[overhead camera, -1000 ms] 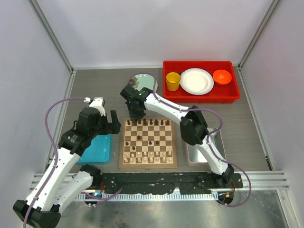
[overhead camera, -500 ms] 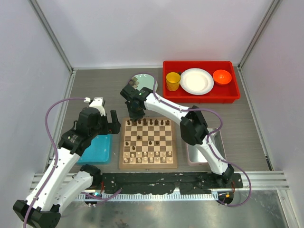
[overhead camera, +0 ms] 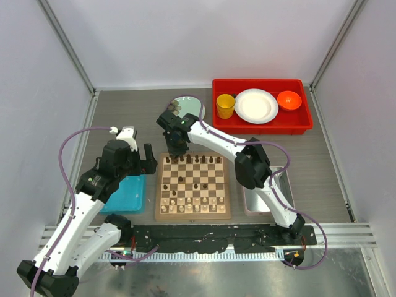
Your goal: Set up the chess pieces on the board
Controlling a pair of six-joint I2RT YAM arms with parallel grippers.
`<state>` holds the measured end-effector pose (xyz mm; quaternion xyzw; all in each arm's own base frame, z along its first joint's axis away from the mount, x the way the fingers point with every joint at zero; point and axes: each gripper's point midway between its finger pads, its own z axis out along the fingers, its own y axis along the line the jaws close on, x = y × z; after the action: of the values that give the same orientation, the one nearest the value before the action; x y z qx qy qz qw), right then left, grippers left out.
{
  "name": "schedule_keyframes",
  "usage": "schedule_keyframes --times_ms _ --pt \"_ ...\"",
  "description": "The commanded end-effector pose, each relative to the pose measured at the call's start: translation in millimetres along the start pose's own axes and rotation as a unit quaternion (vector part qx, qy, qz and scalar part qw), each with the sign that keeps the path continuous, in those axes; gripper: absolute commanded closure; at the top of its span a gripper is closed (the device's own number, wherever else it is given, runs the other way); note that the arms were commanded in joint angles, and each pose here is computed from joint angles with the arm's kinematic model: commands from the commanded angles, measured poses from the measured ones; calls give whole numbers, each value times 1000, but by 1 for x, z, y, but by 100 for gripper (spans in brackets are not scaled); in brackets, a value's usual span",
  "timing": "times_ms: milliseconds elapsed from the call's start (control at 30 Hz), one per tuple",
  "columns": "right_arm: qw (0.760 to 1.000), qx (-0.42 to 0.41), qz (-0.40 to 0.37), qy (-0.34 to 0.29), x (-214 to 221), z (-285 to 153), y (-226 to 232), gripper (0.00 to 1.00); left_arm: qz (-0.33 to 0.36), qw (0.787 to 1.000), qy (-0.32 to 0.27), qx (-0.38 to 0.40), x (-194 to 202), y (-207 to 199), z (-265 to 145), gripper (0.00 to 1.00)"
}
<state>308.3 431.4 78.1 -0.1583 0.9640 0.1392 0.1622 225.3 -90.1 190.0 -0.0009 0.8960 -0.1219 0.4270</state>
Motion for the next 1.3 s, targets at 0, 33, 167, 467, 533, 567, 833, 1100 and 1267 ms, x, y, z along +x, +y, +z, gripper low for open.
schedule_keyframes --times_ms 0,33,167,467,533,567,833,1100,1267 --pt "999 -32 -4 -10 -8 -10 16 74 -4 1000 -26 10 -12 -4 0 0" --pt "999 -33 -4 -9 -8 -10 16 74 -5 1000 -26 10 -12 -4 0 0" --pt "999 -33 -4 -7 -7 -9 16 74 -5 1000 -26 10 -12 -4 0 0" --pt "1000 -22 -5 -14 -9 -11 12 74 -4 1000 -26 10 -12 -4 0 0" --pt "1000 -23 -6 -16 -10 -14 12 74 -5 1000 -26 10 -12 -4 0 0" --pt "1000 -23 -6 -16 -11 -14 12 74 -5 1000 -26 10 -12 -4 0 0" --pt "999 -14 0 -51 -30 -31 6 73 -4 1000 -26 10 -12 -4 0 0" --pt "996 -29 1 -79 -45 -56 10 70 -4 1000 -25 9 -12 -4 0 0" --pt "992 13 22 -120 -58 -88 -22 70 -5 1000 -24 7 -11 -3 1 0"
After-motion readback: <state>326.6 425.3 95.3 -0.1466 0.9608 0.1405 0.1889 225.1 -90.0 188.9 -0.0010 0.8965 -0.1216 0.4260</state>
